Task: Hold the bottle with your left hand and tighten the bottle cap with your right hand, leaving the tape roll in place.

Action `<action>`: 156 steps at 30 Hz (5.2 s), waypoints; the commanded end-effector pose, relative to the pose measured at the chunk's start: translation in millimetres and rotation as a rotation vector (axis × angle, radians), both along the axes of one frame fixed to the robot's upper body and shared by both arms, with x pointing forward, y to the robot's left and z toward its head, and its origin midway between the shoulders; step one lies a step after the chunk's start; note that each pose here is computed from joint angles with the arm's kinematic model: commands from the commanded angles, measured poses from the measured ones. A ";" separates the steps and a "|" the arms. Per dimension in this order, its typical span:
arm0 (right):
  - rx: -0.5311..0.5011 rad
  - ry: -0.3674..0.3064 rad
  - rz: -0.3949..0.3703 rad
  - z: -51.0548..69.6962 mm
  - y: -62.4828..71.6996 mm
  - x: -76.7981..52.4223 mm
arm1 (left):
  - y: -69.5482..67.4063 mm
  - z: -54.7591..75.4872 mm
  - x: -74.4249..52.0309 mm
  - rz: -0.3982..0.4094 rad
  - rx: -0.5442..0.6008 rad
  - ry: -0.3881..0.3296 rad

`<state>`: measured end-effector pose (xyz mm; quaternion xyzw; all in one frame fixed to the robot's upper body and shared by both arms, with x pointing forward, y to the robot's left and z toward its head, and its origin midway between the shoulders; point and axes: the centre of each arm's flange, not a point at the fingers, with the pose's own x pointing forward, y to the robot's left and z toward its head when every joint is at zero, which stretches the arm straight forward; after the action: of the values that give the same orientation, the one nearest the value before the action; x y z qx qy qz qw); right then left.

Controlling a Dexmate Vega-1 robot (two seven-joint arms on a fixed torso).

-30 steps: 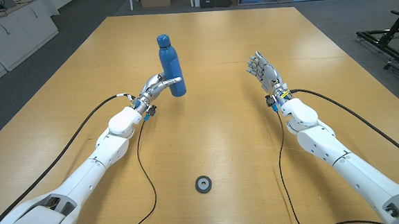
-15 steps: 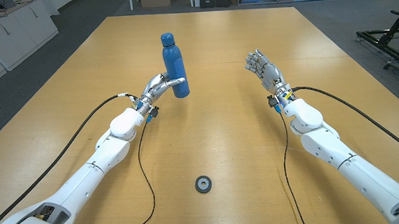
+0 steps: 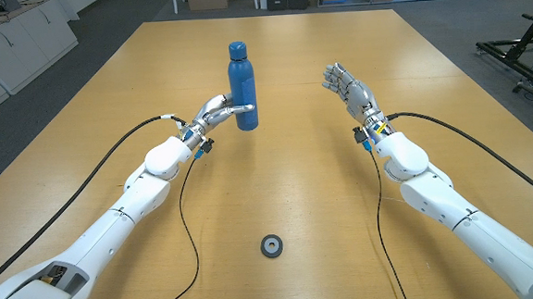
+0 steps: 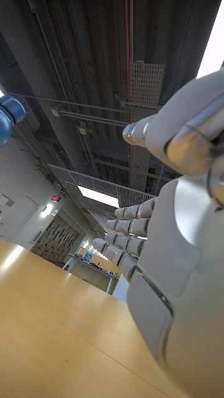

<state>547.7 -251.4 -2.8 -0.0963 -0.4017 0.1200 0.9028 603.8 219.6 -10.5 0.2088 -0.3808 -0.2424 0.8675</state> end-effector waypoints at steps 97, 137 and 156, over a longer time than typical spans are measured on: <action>-0.481 -0.198 -0.192 99.5 30.3 -71.4 | -11.2 -21.9 -24.9 0.100 0.235 -0.083; -0.766 -0.167 -0.340 134.4 52.0 -96.4 | -3.2 -13.8 -39.5 0.191 0.288 -0.136; -0.876 -0.095 -0.349 146.1 61.2 -105.3 | -9.3 -6.7 -36.4 0.227 0.326 -0.165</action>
<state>444.0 -193.5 138.2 -0.5210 -0.3596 0.1095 0.7663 564.1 216.0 -20.0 0.3972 -0.3805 -0.1836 0.8147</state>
